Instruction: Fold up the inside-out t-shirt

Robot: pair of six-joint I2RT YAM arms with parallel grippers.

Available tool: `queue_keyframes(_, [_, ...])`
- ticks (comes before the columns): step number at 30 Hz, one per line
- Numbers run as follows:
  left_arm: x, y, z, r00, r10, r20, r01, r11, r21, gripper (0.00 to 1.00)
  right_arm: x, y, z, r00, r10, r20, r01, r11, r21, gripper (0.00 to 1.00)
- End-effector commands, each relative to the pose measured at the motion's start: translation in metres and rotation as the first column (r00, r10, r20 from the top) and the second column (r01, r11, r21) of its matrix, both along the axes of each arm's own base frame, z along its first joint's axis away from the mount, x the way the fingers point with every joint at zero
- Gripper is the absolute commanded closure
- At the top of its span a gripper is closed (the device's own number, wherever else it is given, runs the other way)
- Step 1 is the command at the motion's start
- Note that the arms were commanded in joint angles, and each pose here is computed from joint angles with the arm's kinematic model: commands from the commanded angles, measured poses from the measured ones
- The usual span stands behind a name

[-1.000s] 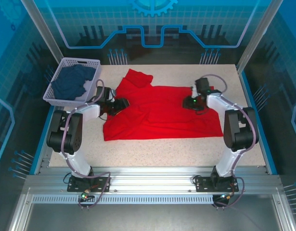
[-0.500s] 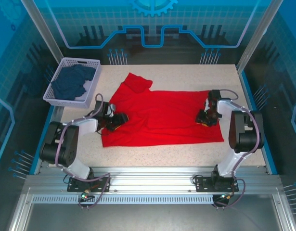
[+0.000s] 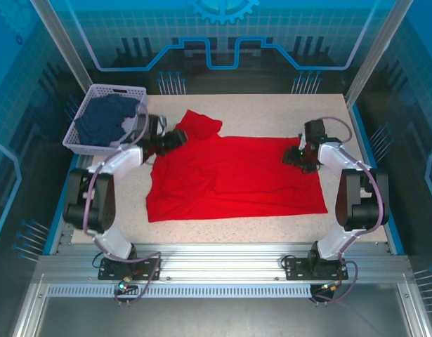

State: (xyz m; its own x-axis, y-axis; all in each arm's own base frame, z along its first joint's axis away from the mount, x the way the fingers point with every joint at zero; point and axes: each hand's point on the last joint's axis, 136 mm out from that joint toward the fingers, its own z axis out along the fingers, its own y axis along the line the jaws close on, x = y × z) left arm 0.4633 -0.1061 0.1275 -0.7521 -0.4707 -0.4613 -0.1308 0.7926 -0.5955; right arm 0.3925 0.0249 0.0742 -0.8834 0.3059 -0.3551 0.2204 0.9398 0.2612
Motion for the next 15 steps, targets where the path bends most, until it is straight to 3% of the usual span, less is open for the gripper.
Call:
queue_keyframes(1, [0.045, 0.018, -0.019, 1.000, 0.000, -0.025, 0.002, 0.996, 0.094, 0.34, 0.040, -0.013, 0.018, 0.993, -0.040, 0.112, 0.043, 0.999, -0.025, 0.39])
queue_keyframes(6, [0.107, 0.013, -0.037, 0.995, -0.065, -0.079, 0.073, 0.992, 0.107, 0.34, 0.055, -0.014, 0.024, 0.988, -0.051, 0.147, 0.050, 0.999, 0.007, 0.25])
queue_keyframes(15, [0.163, 0.011, -0.077, 0.981, -0.083, -0.178, 0.116, 0.976, 0.186, 0.34, 0.056, -0.006, 0.019, 0.991, -0.027, 0.131, 0.022, 0.999, 0.041, 0.25])
